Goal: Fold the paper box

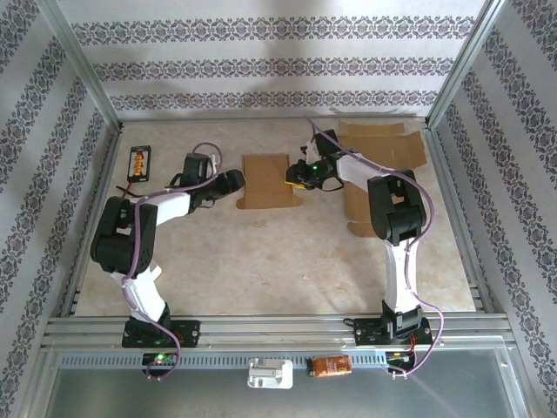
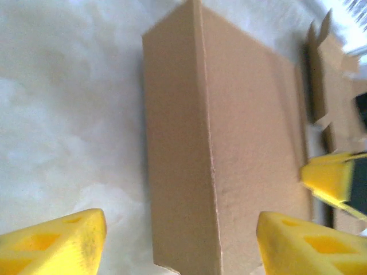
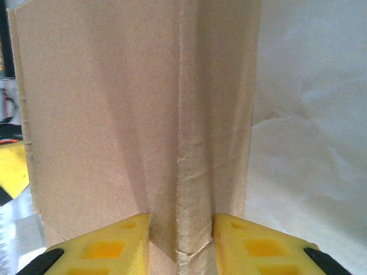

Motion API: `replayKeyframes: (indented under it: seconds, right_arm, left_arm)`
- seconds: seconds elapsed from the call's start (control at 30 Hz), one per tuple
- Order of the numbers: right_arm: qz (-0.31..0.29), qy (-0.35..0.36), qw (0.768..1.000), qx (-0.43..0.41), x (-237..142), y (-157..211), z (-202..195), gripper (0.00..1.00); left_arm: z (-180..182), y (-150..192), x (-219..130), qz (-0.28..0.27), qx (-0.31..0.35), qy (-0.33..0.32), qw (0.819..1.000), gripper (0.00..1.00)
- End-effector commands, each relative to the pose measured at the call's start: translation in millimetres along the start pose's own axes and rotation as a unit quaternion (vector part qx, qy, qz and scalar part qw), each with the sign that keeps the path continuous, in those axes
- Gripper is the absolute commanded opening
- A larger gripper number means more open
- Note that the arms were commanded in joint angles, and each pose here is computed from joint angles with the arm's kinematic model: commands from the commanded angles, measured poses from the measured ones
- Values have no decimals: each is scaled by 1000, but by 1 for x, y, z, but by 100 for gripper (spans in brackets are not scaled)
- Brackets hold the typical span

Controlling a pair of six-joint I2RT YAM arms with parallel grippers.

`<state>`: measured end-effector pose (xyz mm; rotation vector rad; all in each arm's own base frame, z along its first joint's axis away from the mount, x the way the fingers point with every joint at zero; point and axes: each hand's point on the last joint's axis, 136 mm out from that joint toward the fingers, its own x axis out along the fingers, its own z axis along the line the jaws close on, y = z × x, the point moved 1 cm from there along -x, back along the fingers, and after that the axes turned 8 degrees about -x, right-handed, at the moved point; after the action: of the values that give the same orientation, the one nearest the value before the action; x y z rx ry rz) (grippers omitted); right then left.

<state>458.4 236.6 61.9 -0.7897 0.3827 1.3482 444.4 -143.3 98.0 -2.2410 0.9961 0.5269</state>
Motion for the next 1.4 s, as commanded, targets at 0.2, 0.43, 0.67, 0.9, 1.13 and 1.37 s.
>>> replayKeyframes:
  seconds: [0.2, 0.43, 0.67, 0.9, 1.13, 1.37]
  right_arm:
    - [10, -55, 996, 76, 0, 7, -39, 31]
    - [6, -51, 996, 79, -8, 7, -47, 29]
    - [6, -49, 996, 76, -10, 7, -46, 29]
    - [9, -51, 996, 74, -7, 9, -45, 31]
    - [3, -54, 996, 70, -8, 6, -40, 31]
    - [-18, -35, 998, 46, -28, 1, -31, 55]
  left_arm:
    - [-31, -14, 18, 6, -76, 161, 984, 83]
    - [-52, -24, 45, 9, -104, 241, 965, 86]
    - [-55, -2, 79, 36, -101, 198, 974, 87]
    - [-67, 4, 85, 48, -112, 211, 970, 62]
    - [-77, 0, 81, 35, -140, 207, 968, 52]
    - [-80, -8, 70, 15, -148, 189, 971, 36]
